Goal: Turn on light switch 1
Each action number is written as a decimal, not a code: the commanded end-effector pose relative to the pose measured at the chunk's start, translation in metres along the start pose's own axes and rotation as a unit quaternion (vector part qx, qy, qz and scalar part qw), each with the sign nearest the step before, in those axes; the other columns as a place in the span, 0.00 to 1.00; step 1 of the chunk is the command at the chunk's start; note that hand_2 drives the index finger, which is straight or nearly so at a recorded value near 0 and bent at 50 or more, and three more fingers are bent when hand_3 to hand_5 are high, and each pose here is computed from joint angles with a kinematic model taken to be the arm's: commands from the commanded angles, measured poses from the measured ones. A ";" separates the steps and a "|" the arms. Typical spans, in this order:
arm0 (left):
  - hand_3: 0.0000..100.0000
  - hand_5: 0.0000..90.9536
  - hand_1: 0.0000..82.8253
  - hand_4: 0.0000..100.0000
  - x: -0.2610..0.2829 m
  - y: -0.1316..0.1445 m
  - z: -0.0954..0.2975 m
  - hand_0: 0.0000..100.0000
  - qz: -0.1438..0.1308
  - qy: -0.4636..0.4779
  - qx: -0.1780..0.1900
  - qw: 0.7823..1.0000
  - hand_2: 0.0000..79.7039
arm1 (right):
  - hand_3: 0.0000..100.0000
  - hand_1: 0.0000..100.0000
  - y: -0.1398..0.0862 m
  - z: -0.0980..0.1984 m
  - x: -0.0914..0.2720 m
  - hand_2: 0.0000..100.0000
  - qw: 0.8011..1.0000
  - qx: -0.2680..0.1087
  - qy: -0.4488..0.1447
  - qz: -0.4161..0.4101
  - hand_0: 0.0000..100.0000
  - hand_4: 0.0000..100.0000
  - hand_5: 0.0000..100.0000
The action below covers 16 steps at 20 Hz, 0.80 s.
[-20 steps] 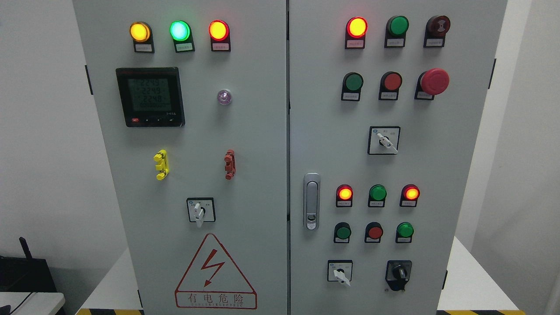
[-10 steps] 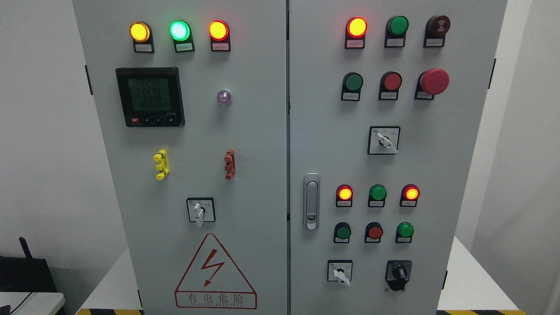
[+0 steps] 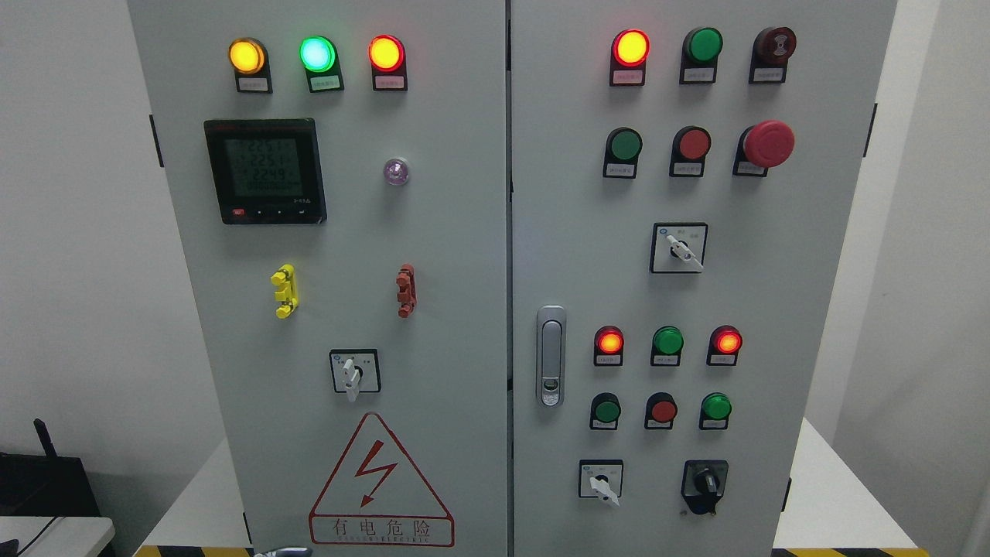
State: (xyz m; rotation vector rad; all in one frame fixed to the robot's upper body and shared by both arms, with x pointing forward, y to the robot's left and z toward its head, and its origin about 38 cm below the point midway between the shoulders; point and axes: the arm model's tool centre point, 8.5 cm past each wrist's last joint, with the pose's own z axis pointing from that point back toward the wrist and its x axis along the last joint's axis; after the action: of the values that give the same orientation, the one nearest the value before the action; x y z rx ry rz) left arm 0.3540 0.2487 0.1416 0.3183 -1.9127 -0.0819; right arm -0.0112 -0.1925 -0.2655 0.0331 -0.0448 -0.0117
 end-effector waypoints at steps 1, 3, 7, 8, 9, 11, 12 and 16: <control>0.61 0.63 0.49 0.68 0.029 -0.060 -0.003 0.01 0.027 -0.029 -0.037 0.999 0.52 | 0.00 0.39 0.001 0.000 0.000 0.00 1.000 0.001 0.000 -0.003 0.12 0.00 0.00; 0.62 0.64 0.51 0.68 0.032 -0.064 -0.007 0.01 0.022 -0.019 -0.008 1.000 0.53 | 0.00 0.39 0.001 0.000 0.000 0.00 1.000 0.001 0.000 -0.003 0.12 0.00 0.00; 0.64 0.66 0.55 0.70 0.033 -0.069 -0.014 0.00 0.020 0.006 0.002 1.000 0.55 | 0.00 0.39 0.001 0.000 0.000 0.00 1.000 0.001 0.000 -0.003 0.12 0.00 0.00; 0.64 0.66 0.55 0.70 0.034 -0.070 -0.016 0.00 0.020 0.008 0.003 1.000 0.56 | 0.00 0.39 0.001 0.000 0.000 0.00 1.000 0.001 0.000 -0.003 0.12 0.00 0.00; 0.64 0.67 0.55 0.70 0.035 -0.070 -0.018 0.00 0.019 0.012 0.004 1.000 0.56 | 0.00 0.39 0.001 0.000 0.000 0.00 1.000 0.001 0.000 -0.003 0.12 0.00 0.00; 0.65 0.68 0.55 0.71 0.042 -0.071 -0.025 0.00 0.022 0.018 0.008 1.000 0.57 | 0.00 0.39 0.001 0.000 0.000 0.00 1.000 0.001 0.000 -0.003 0.12 0.00 0.00; 0.65 0.69 0.56 0.72 0.044 -0.071 -0.027 0.00 0.022 0.023 0.009 0.999 0.58 | 0.00 0.39 0.001 0.000 0.000 0.00 1.000 0.001 0.000 -0.003 0.12 0.00 0.00; 0.67 0.71 0.56 0.73 0.051 -0.068 -0.035 0.00 0.021 0.019 0.030 0.999 0.59 | 0.00 0.39 0.001 0.000 0.000 0.00 1.000 0.001 0.000 -0.004 0.12 0.00 0.00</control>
State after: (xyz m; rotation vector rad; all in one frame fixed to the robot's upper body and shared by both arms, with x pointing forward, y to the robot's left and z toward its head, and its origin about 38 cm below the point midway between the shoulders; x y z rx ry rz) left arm 0.3776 0.1982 0.1648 0.3635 -1.8346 0.0003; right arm -0.0112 -0.1925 -0.2655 0.0330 -0.0448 -0.0117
